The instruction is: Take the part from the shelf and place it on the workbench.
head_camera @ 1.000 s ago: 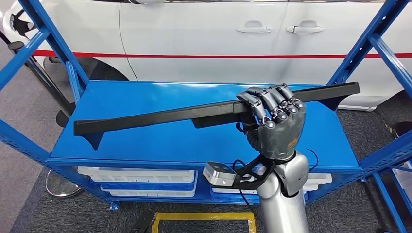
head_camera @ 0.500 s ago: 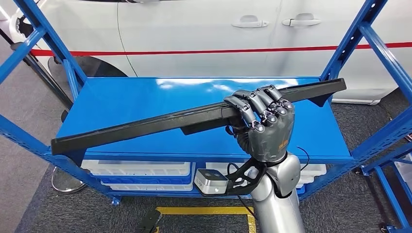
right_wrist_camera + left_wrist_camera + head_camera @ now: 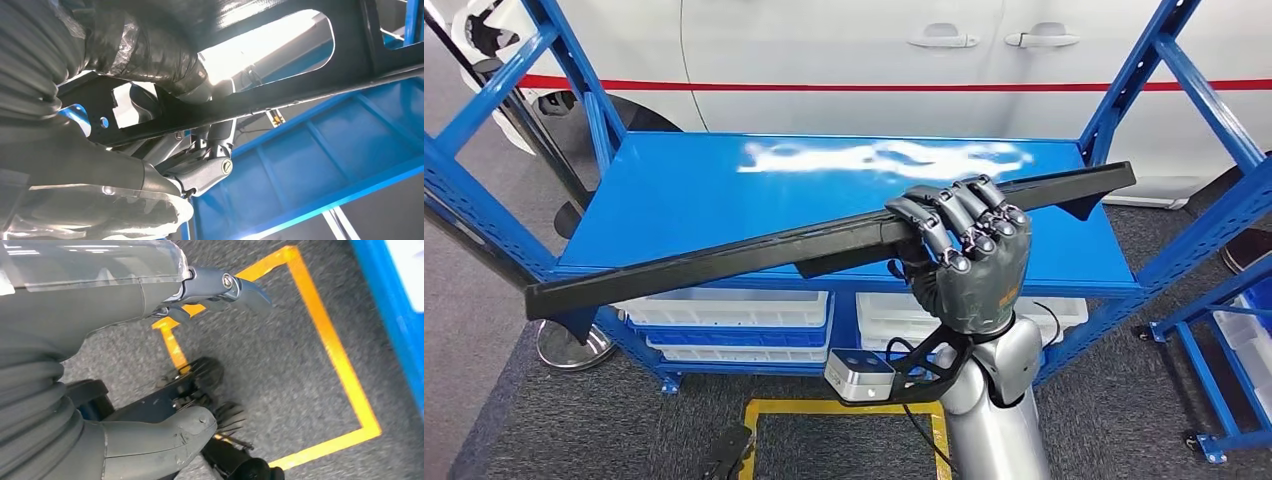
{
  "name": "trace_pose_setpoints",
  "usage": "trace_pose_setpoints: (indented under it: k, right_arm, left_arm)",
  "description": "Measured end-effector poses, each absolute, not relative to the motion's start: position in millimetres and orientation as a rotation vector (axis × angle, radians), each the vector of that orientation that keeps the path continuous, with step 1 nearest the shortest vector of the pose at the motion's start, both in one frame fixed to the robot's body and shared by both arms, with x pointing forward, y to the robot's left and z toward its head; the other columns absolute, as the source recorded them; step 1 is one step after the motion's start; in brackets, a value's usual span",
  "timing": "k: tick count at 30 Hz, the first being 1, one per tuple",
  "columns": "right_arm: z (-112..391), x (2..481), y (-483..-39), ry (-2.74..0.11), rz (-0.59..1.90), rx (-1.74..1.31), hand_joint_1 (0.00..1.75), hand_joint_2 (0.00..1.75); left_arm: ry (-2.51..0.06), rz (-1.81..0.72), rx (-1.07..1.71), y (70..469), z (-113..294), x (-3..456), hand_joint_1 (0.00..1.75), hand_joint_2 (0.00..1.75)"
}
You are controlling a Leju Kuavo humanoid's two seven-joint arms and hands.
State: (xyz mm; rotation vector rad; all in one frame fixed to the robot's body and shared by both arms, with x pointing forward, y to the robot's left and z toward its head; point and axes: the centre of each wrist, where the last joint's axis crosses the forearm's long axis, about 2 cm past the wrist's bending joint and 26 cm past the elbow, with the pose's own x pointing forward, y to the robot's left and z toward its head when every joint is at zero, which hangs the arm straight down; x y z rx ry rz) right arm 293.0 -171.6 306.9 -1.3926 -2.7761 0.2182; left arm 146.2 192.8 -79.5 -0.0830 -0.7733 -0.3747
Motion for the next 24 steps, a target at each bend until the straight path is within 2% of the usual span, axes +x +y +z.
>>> trace_pose_setpoints:
  k: [24]
  right_arm:
    - [306.6,292.6,-170.8,-2.777,0.222,-1.391,1.75,1.75]
  left_arm:
    - [-0.775,-0.374,-0.077,194.4,-79.1,148.5,0.00,1.75]
